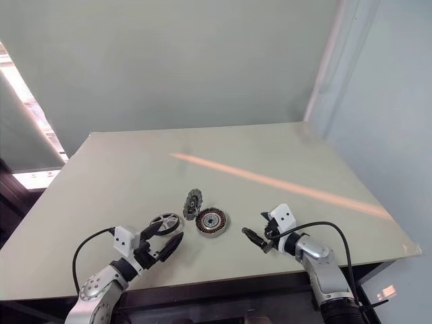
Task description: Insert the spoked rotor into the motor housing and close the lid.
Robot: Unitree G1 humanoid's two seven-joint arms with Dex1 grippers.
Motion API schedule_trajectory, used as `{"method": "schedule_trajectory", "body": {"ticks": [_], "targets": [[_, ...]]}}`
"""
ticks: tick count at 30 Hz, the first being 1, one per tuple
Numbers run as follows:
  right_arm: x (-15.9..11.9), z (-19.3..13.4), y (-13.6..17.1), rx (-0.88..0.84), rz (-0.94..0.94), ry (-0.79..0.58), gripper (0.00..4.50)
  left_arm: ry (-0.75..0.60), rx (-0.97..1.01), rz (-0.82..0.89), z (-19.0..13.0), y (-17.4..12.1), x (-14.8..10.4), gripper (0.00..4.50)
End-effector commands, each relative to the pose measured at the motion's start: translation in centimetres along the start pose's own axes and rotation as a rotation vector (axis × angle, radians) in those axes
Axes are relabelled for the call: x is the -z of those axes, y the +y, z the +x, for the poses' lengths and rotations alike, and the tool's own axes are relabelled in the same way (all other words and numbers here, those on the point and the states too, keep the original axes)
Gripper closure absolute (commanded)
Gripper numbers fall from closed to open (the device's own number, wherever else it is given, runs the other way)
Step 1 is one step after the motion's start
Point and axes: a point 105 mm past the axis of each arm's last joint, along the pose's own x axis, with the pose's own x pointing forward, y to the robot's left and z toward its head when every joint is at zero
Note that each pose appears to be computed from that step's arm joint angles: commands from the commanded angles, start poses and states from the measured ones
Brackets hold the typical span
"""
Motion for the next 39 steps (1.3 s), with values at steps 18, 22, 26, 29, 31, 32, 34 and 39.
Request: {"method": "schedule_trajectory", "body": {"ticks": [18, 22, 26, 29, 31, 32, 34, 39], "targets": [[-2.2, 0.5, -0.3, 0.020, 0.004, -0.069, 0.00, -0.056, 0.039, 0.039, 0.6, -1.1, -2.0, 0.04], [-2.2, 0.8, -0.1, 0.020, 0.009, -0.059, 0.00, -0.036, 0.049, 0.034, 0.4, -1.2, -1.6, 0.04], [-2.0, 0.8, -0.2, 0.034, 0.002, -0.045, 0.00, -0.030, 0.062, 0.023, 0.5, -1.5, -1.3, 0.04], [-1.8, 0.8, -0.1, 0.037, 0.032, -0.033, 0.00, -0.027, 0.065, 0.021, 0.5, -1.5, -1.2, 0.04], [-1.4, 0.8, 0.0, 0.034, 0.051, -0.010, 0.00, -0.020, 0.075, 0.020, 0.5, -1.6, -1.0, 0.04], [-1.3, 0.8, 0.0, 0.033, 0.054, -0.002, 0.00, -0.018, 0.080, 0.020, 0.5, -1.7, -1.0, 0.04], [-0.9, 0.9, 0.0, 0.051, 0.060, 0.021, 0.00, -0.004, 0.099, 0.020, 0.6, -1.9, -0.8, 0.04], [-0.1, 1.3, 0.5, 0.037, 0.031, 0.068, 0.00, 0.039, 0.142, 0.028, 0.7, -2.4, 0.0, 0.04]]}}
